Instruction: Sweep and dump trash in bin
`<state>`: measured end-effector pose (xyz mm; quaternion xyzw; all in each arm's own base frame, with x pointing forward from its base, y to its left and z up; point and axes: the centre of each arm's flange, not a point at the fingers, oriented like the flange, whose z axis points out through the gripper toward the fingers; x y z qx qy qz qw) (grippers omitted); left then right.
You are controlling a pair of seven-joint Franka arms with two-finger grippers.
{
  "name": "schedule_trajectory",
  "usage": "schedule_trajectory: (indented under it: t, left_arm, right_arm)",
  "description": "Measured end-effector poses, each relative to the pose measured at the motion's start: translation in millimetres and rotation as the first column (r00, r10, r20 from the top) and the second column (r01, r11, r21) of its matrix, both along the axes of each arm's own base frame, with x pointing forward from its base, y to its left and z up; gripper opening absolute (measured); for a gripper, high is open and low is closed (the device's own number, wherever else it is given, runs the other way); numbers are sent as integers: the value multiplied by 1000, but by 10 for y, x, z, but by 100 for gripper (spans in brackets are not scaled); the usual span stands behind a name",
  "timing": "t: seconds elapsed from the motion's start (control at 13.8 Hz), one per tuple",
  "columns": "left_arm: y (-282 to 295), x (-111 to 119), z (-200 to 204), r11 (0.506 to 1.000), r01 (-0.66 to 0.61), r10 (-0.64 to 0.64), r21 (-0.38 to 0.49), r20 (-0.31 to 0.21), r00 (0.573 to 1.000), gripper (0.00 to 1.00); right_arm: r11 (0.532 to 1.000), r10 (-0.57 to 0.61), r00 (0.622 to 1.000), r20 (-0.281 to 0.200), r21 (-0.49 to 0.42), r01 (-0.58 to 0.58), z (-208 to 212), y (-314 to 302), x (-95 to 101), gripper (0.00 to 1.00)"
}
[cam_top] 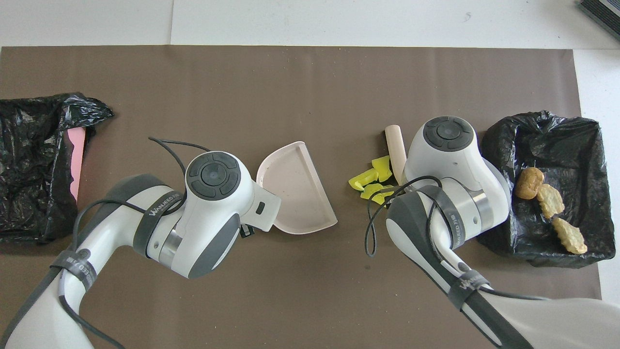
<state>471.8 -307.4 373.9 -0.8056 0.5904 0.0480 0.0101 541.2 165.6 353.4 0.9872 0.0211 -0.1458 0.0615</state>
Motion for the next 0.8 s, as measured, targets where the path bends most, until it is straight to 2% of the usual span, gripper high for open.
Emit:
schedule_trajectory:
  t: [0.14, 0.36, 0.65, 0.8]
  left_arm:
    - [-80, -119, -25, 1000, 28, -27, -10, 14, 1000, 31]
    - [-192, -215, -86, 998, 55, -54, -24, 35, 998, 31]
    - [-184, -208, -96, 998, 58, -57, -28, 40, 998, 31]
    - [-182, -205, -95, 998, 57, -56, -29, 41, 998, 31]
  right_arm:
    - [995, -95, 995, 7, -32, 95, 241, -376, 71, 27]
    - [982, -174, 985, -10, -70, 173, 455, -1011, 6, 27]
    - [991, -95, 994, -61, -102, 88, 219, -972, -391, 27]
    - [993, -54, 995, -78, -108, 45, 110, -794, -515, 27]
